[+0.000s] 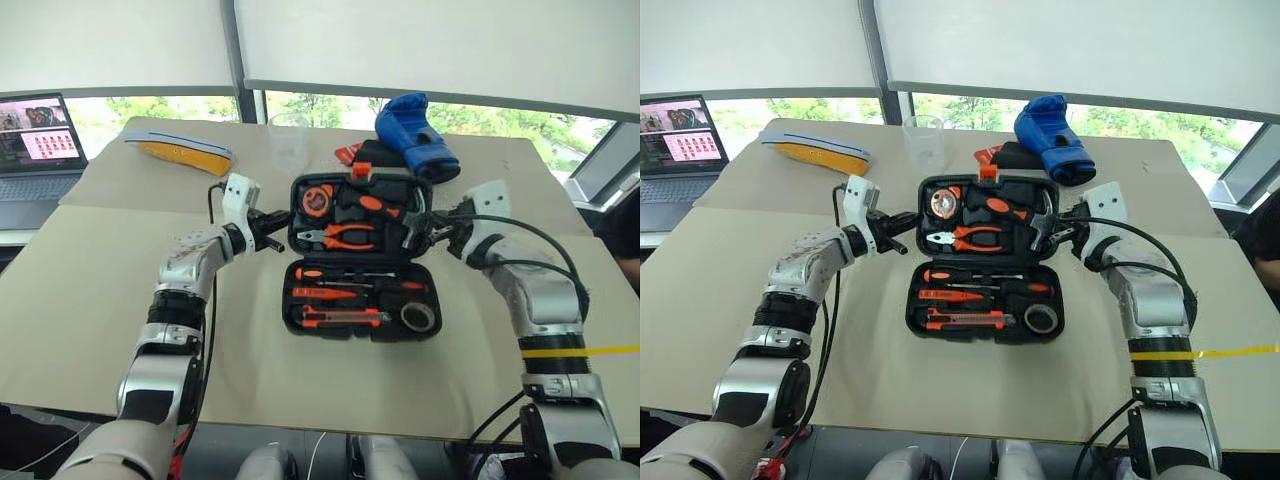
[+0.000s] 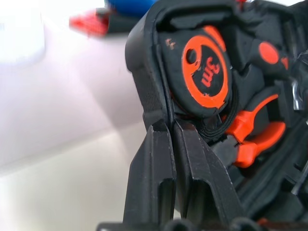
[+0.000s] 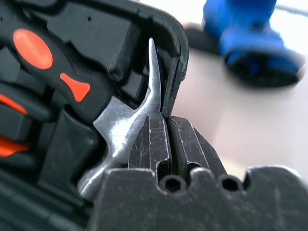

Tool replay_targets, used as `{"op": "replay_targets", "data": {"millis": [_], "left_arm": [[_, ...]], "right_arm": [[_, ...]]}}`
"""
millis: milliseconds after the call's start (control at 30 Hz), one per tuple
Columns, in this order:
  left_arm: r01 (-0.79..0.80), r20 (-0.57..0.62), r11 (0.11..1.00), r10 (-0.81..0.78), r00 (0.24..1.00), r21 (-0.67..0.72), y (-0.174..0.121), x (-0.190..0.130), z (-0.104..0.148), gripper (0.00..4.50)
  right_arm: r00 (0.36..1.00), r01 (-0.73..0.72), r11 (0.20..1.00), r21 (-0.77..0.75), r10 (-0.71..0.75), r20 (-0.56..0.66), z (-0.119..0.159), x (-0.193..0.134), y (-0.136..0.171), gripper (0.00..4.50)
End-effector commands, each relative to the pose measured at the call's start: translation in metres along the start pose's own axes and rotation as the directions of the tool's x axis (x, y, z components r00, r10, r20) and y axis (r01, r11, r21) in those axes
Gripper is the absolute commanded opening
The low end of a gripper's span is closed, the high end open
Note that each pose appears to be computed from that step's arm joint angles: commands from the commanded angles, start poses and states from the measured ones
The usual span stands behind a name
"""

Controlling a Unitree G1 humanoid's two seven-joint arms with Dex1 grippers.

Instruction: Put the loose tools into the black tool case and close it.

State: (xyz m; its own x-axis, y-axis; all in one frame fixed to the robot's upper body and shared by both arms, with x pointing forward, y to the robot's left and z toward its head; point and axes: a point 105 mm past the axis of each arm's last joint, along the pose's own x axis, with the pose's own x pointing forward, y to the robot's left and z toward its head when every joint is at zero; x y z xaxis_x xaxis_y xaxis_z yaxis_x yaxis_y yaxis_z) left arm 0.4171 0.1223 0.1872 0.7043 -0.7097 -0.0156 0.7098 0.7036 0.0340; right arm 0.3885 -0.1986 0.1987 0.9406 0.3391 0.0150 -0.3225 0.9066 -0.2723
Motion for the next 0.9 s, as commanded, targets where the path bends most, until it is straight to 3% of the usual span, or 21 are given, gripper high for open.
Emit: {"op": "replay_targets", "data": {"millis": [33,200,367,433,500,567,633,700,767,833,900], "left_arm": [[0.149,0.033,0.969,-0.158,0.987,0.199,-0.034,-0.006,0.012,0.00],[0.155,-0.006,0.940,-0.161,0.987,0.305,-0.046,-0.025,-0.010,0.00],[0.133,-0.027,0.948,-0.131,0.991,0.288,-0.052,-0.046,-0.027,0.00],[0.116,-0.034,0.956,-0.111,0.993,0.268,-0.052,-0.059,-0.026,0.68],[0.113,-0.056,0.964,-0.103,0.993,0.240,-0.049,-0.079,-0.019,1.31],[0.131,-0.096,0.979,-0.117,0.989,0.157,-0.046,-0.100,-0.011,2.05],[0.173,-0.180,0.983,-0.158,0.971,0.068,-0.039,-0.125,-0.008,2.78],[0.207,-0.243,0.978,-0.198,0.949,0.008,-0.034,-0.140,-0.006,2.78],[0.199,-0.278,0.980,-0.186,0.943,0.020,-0.020,-0.141,-0.005,2.78],[0.164,-0.300,0.983,-0.132,0.945,0.084,0.002,-0.131,-0.006,2.78],[0.146,-0.285,0.978,-0.099,0.954,0.148,0.021,-0.100,-0.005,2.26]], "right_arm": [[0.988,-0.032,0.993,-0.112,0.048,0.148,0.030,-0.019,0.014,0.07],[0.993,-0.066,0.987,-0.147,0.080,0.090,-0.006,-0.043,0.032,0.07],[0.991,-0.115,0.967,-0.227,0.126,0.037,-0.032,-0.072,0.042,0.07],[0.985,-0.159,0.964,-0.211,0.168,0.025,-0.027,-0.089,0.043,0.73],[0.982,-0.179,0.961,-0.209,0.189,0.028,-0.005,-0.109,0.033,1.26],[0.959,-0.283,0.940,-0.189,0.281,-0.038,0.007,-0.130,0.031,1.97],[0.863,-0.495,0.860,-0.122,0.471,-0.181,0.002,-0.165,0.047,2.40],[0.768,-0.615,0.786,-0.067,0.579,-0.274,-0.004,-0.189,0.060,2.40],[0.722,-0.647,0.762,-0.011,0.608,-0.330,-0.014,-0.198,0.068,2.40],[0.695,-0.665,0.747,0.008,0.623,-0.358,-0.026,-0.200,0.077,2.40],[0.690,-0.668,0.744,0.010,0.624,-0.366,-0.040,-0.191,0.087,1.89]]}}
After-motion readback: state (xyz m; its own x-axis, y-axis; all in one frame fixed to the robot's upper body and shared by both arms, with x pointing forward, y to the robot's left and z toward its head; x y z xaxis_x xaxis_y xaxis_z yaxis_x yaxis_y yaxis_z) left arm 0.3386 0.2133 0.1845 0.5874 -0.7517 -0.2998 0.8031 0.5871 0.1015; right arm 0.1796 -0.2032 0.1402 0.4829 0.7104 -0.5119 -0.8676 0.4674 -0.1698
